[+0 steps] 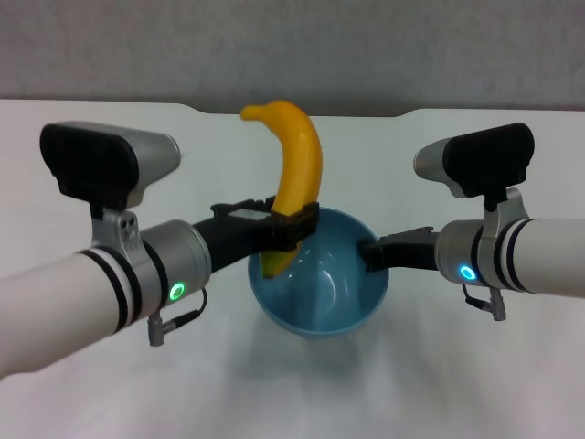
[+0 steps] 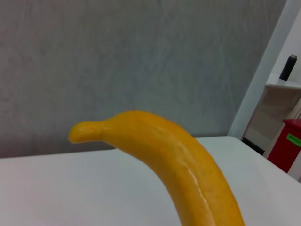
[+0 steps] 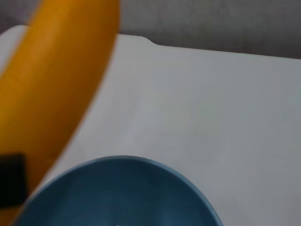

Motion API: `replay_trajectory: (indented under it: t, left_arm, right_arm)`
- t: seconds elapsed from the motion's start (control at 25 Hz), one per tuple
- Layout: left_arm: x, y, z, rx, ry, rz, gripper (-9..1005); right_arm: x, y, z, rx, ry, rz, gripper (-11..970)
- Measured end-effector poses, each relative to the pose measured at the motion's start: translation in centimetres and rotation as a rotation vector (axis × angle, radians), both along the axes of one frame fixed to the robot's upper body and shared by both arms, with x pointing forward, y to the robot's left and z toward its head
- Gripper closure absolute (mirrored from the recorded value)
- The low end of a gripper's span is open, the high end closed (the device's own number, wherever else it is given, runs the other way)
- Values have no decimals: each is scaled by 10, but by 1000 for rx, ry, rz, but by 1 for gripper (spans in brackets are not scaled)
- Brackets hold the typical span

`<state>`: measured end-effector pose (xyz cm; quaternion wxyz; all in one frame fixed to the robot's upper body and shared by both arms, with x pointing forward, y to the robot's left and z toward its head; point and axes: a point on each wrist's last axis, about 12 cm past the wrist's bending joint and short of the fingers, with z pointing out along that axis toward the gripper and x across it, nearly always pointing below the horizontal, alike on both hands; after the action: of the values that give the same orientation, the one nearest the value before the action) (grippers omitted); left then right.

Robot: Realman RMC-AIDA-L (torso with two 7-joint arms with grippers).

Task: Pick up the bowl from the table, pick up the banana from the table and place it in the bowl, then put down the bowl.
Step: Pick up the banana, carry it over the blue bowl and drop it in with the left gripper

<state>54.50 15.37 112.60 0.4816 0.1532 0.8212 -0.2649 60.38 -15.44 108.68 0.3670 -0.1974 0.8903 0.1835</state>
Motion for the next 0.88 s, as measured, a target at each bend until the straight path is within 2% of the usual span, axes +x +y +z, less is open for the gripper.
replay_trajectory:
  t: [0.2, 0.44, 0.88]
  left_arm:
    - [-5, -6, -11, 13, 15, -13, 447]
    - [-8, -10, -16, 10, 26, -22, 440]
    - [-1, -12, -28, 18, 64, -20, 428]
  right_arm:
    - [-1, 4, 3, 13, -7, 23, 918]
    - [2, 4, 8, 18, -22, 24, 918]
    - [3, 7, 12, 22, -34, 34, 917]
